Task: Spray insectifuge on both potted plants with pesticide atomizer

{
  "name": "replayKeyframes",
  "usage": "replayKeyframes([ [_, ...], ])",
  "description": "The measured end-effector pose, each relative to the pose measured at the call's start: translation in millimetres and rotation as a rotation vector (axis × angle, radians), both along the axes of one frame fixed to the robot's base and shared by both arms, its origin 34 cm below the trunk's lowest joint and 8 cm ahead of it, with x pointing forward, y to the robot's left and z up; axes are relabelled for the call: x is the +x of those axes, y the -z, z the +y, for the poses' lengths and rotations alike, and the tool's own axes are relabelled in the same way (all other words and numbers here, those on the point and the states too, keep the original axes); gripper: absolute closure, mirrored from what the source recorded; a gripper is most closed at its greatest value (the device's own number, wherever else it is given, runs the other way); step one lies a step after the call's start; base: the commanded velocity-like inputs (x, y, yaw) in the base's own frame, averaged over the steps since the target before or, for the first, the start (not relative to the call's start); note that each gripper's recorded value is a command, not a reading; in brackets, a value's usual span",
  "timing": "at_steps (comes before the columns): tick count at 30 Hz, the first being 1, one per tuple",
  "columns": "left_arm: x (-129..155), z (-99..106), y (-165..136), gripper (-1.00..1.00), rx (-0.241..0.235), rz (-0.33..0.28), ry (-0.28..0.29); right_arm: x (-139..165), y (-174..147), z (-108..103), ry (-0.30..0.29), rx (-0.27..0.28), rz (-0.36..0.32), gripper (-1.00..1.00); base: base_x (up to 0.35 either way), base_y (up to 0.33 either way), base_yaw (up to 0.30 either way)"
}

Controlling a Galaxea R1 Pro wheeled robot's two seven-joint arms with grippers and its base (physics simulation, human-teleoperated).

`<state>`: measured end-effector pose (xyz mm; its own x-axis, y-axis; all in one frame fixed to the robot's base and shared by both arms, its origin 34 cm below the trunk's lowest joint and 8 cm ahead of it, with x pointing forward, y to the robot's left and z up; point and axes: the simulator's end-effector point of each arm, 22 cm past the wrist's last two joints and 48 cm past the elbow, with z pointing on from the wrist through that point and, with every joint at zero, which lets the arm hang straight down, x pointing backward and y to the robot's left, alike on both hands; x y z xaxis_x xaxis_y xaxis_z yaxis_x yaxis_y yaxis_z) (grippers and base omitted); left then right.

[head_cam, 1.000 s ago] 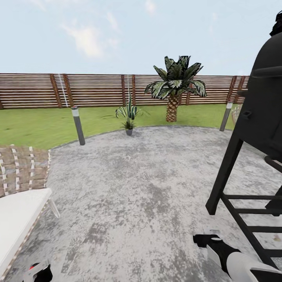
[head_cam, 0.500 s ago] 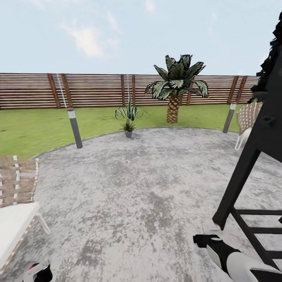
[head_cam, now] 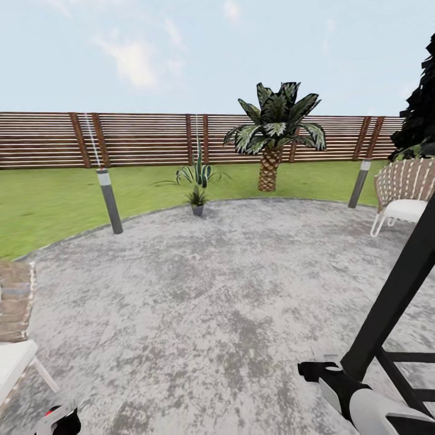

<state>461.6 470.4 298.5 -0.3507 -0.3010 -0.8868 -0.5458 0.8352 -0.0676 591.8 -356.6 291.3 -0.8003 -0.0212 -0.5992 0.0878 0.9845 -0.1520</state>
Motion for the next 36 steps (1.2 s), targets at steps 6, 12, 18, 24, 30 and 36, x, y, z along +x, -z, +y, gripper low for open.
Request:
replayKeyframes([
  [6, 0.0, 0.1, 0.0, 1.0, 0.0, 0.0, 0.0, 0.0, 0.0, 0.1, 0.0, 0.0, 0.0, -1.0, 0.338, 0.0, 0.0],
  [12, 0.0, 0.0, 0.0, 1.0, 0.0, 0.0, 0.0, 0.0, 0.0, 0.1, 0.0, 0.0, 0.0, -1.0, 0.338, 0.0, 0.0],
  [18, 0.0, 0.0, 0.0, 1.0, 0.0, 0.0, 0.0, 0.0, 0.0, 0.0, 0.0, 0.0, 0.0, -1.0, 0.338, 0.0, 0.0],
  [24, 0.0, 0.0, 0.0, 1.0, 0.0, 0.0, 0.0, 0.0, 0.0, 0.0, 0.0, 0.0, 0.0, -1.0, 0.338, 0.0, 0.0],
  [30, 0.0, 0.0, 0.0, 1.0, 0.0, 0.0, 0.0, 0.0, 0.0, 0.0, 0.0, 0.0, 0.0, -1.0, 0.338, 0.0, 0.0],
  [36, 0.0, 0.0, 0.0, 1.0, 0.0, 0.0, 0.0, 0.0, 0.0, 0.0, 0.0, 0.0, 0.0, -1.0, 0.338, 0.0, 0.0],
])
